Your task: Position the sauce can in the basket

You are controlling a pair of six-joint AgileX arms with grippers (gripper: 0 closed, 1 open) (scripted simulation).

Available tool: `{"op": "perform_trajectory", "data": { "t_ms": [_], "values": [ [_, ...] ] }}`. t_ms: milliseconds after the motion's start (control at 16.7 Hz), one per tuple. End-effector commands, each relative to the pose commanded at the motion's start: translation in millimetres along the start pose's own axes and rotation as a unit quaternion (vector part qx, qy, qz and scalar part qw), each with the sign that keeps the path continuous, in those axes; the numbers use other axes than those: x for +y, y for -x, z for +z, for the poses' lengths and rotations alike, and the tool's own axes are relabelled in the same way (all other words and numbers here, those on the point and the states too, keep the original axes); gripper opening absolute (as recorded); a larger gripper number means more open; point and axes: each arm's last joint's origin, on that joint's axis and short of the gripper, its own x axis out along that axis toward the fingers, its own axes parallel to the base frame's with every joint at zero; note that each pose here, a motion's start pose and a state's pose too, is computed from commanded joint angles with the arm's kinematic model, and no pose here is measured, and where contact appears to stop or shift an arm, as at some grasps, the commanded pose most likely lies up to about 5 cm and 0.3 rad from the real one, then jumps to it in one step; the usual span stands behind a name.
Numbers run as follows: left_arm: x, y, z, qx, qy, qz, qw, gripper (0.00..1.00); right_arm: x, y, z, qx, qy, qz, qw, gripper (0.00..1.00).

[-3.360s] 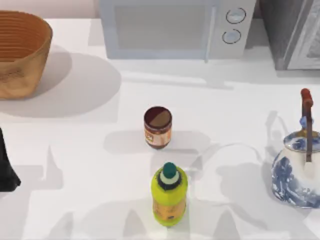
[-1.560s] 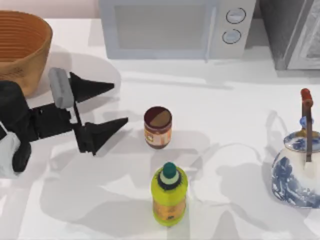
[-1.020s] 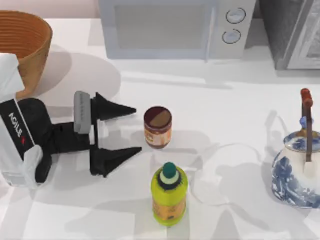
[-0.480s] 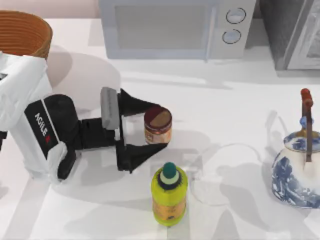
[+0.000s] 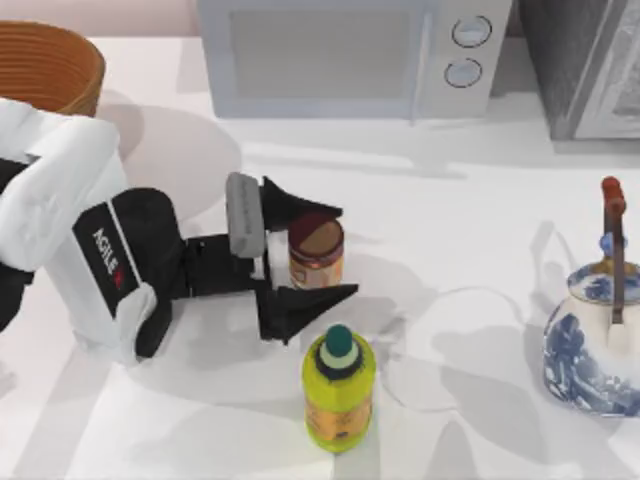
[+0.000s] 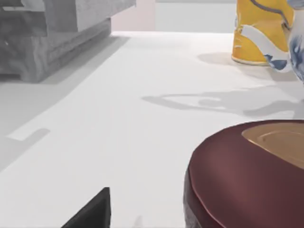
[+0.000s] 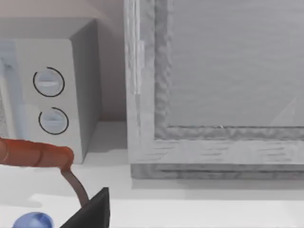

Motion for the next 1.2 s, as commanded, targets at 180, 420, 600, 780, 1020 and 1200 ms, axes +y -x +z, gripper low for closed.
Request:
{"op": "perform_trajectory", "data": {
  "t_ms": [180,420,600,780,1020,1200],
  "values": [
    [0.0,0.0,0.0,0.000,0.000,0.000,1.000,0.70,0.0,0.0,0.0,0.000,0.000,0.000,1.000,1.00],
    [0.0,0.0,0.0,0.000,0.000,0.000,1.000,0.40,0.0,0.0,0.0,0.000,0.000,0.000,1.000,1.00],
    [0.0,0.0,0.0,0.000,0.000,0.000,1.000,0.17,0.0,0.0,0.0,0.000,0.000,0.000,1.000,1.00],
    [0.0,0.0,0.0,0.000,0.000,0.000,1.000,0.00,0.0,0.0,0.0,0.000,0.000,0.000,1.000,1.00],
    [0.0,0.0,0.0,0.000,0.000,0.000,1.000,0.00,0.0,0.0,0.0,0.000,0.000,0.000,1.000,1.00],
    [0.0,0.0,0.0,0.000,0.000,0.000,1.000,0.00,0.0,0.0,0.0,0.000,0.000,0.000,1.000,1.00]
  ]
}}
